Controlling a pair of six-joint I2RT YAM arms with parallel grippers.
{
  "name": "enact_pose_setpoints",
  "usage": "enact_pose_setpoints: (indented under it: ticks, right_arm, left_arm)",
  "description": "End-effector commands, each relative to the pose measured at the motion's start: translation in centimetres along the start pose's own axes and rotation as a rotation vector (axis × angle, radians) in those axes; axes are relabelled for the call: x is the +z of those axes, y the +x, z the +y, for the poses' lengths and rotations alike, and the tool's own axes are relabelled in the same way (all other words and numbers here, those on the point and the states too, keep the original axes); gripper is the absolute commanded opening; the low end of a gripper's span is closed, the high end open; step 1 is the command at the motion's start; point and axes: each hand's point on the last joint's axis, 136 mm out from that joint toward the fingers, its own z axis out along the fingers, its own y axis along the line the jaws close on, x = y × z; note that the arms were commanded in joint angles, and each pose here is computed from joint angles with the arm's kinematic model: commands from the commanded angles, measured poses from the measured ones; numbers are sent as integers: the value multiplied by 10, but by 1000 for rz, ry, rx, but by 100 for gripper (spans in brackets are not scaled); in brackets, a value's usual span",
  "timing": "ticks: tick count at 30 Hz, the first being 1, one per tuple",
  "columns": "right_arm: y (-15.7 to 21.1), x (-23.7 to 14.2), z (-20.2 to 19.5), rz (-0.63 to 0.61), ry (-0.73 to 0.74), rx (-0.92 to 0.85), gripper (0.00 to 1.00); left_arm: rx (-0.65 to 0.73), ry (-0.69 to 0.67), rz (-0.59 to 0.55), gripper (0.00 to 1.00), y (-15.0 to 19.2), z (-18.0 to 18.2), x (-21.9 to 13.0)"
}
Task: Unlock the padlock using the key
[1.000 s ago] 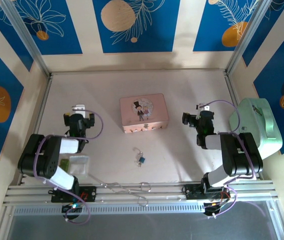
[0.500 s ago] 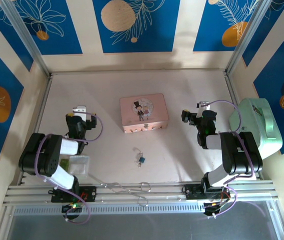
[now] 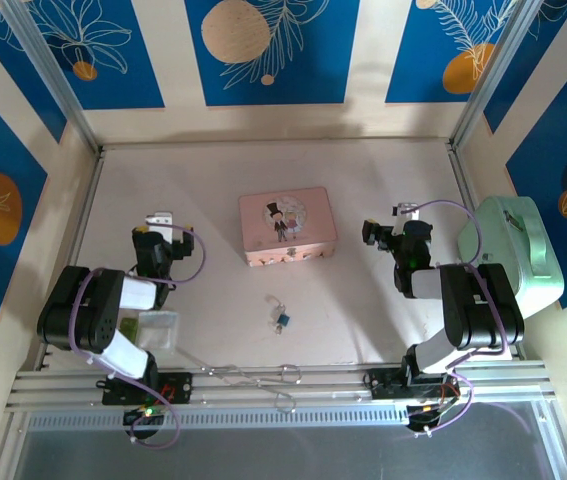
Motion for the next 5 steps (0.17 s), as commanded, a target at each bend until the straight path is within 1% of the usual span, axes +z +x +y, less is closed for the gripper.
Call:
enact_pose_setpoints:
  ticks: [1,5]
  right_arm:
    - [-10,2,4,-14,-43,10,99]
    - [-10,-1,7,-32,-40,-12,99]
  left_arm:
    - [1,11,-21,99,-6,-2,2]
    - [-2,12,-27,99,-7,-1,1]
